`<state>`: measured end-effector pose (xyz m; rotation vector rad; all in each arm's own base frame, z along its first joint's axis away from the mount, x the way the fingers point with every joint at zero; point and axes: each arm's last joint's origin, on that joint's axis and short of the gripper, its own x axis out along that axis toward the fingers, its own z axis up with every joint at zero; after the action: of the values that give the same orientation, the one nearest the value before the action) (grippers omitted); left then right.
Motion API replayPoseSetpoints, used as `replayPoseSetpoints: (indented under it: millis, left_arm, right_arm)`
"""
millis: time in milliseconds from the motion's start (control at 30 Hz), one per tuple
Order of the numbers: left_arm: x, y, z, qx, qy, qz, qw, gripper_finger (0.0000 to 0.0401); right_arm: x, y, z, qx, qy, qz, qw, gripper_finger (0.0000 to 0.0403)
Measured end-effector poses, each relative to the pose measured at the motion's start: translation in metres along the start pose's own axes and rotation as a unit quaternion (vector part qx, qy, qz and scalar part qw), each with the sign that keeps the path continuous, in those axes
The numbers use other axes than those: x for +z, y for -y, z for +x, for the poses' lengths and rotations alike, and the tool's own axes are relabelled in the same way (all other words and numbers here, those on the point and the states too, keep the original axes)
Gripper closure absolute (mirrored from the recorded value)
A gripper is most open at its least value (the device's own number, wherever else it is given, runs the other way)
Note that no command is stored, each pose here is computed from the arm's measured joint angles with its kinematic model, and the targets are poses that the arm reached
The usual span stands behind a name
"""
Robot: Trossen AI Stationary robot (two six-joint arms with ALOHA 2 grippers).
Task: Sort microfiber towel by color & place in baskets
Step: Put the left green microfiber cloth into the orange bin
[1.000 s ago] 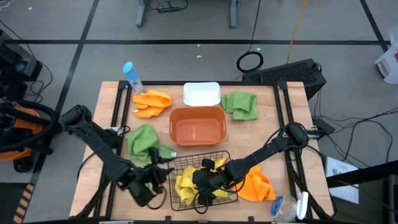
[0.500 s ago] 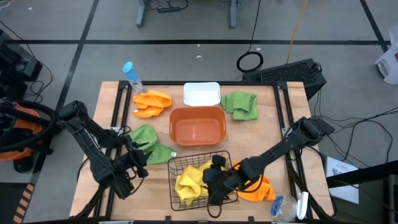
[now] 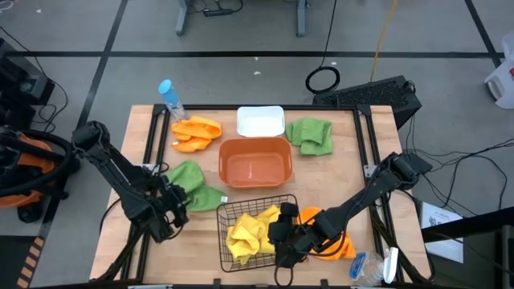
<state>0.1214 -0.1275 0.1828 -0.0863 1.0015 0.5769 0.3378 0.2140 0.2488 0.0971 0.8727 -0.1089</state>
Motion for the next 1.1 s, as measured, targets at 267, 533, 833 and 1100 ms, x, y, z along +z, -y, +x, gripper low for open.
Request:
replayPoseSetpoints:
  millis: [267, 533, 833, 1100]
  left_arm:
    - [-0.009, -0.012, 0.028, 0.035, -0.012, 0.004, 0.999, 0.0011]
    - [-0.013, -0.007, 0.052, -0.024, -0.030, 0.018, 0.999, 0.0046]
    - [-0.023, -0.016, 0.067, -0.013, -0.039, 0.009, 0.999, 0.0150]
    - [-0.022, -0.012, 0.069, -0.032, -0.023, -0.009, 0.999, 0.0348]
  right_arm:
    - [0.004, -0.003, -0.001, 0.014, 0.019, -0.001, 1.000, 0.0184]
    - [0.004, -0.004, -0.001, 0.016, 0.021, -0.004, 1.000, 0.0183]
    - [-0.001, -0.010, -0.005, 0.021, 0.022, -0.006, 1.000, 0.0184]
    - [-0.003, -0.014, -0.007, 0.025, 0.023, -0.010, 0.999, 0.0184]
